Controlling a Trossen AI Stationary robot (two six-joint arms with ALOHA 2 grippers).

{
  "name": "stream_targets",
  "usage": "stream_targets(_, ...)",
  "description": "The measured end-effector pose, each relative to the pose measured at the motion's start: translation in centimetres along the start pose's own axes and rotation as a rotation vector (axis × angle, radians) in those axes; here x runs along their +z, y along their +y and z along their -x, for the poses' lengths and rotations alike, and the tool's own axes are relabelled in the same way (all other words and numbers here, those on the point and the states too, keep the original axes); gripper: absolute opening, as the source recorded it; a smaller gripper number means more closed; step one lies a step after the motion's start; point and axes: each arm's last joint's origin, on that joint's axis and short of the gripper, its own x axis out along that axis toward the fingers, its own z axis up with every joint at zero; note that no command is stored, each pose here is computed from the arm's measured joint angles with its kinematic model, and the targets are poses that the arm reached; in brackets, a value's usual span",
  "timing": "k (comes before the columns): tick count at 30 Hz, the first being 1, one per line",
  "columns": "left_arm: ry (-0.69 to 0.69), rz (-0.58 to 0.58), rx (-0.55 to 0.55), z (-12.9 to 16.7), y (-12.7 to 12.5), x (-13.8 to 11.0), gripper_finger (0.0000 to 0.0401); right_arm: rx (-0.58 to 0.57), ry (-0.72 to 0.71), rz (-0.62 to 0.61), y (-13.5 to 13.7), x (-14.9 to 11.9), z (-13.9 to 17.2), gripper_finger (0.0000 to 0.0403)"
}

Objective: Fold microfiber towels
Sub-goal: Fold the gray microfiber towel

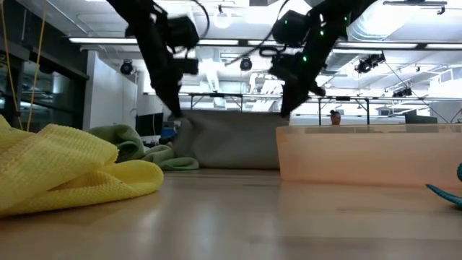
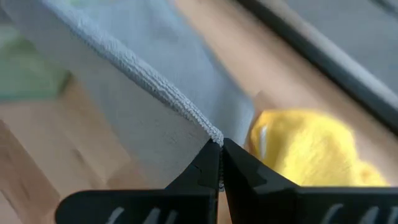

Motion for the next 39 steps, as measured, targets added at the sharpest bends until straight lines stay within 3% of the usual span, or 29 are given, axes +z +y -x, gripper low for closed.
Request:
stream_targets(7,-0.181,-0.006,0.161,6.4,3.0,1.2,0.0000,-0.013,-0.157,-0.007,-1.3,4.4,2.9,0.0000)
stream_targets(16,-0.286,-0.160,0.448,13.9,5.9,2.4,0.0000,-0.073,-0.358,0.073,-2.8,9.6,8.1,0.0000)
stream_targets(21,-0.332,-0.174,0.557,16.8,7.4,2.9,0.0000,-0.085,-0.466,0.106,-3.4,11.8,11.1,0.0000)
stream_targets(25,-0.313,-0.154,0.533,16.3,7.5,2.6,0.0000,-0.120,-0.452,0.173,-2.9,11.6,11.4,0.0000)
stream_targets(28,-0.260,-0.155,0.490,14.1,7.3,1.9,0.0000,-0.135,-0.403,0.223,-1.9,10.6,10.1,0.0000)
stream_targets(34,-0.141,-0.069,0.373,7.9,5.6,-0.6,0.0000,-0.111,-0.262,0.258,0.0,6.2,4.6,0.0000)
stream_targets(39,-0.083,-0.023,0.233,5.1,2.7,-1.9,0.0000,-0.036,-0.146,0.299,2.0,2.2,2.0,0.0000)
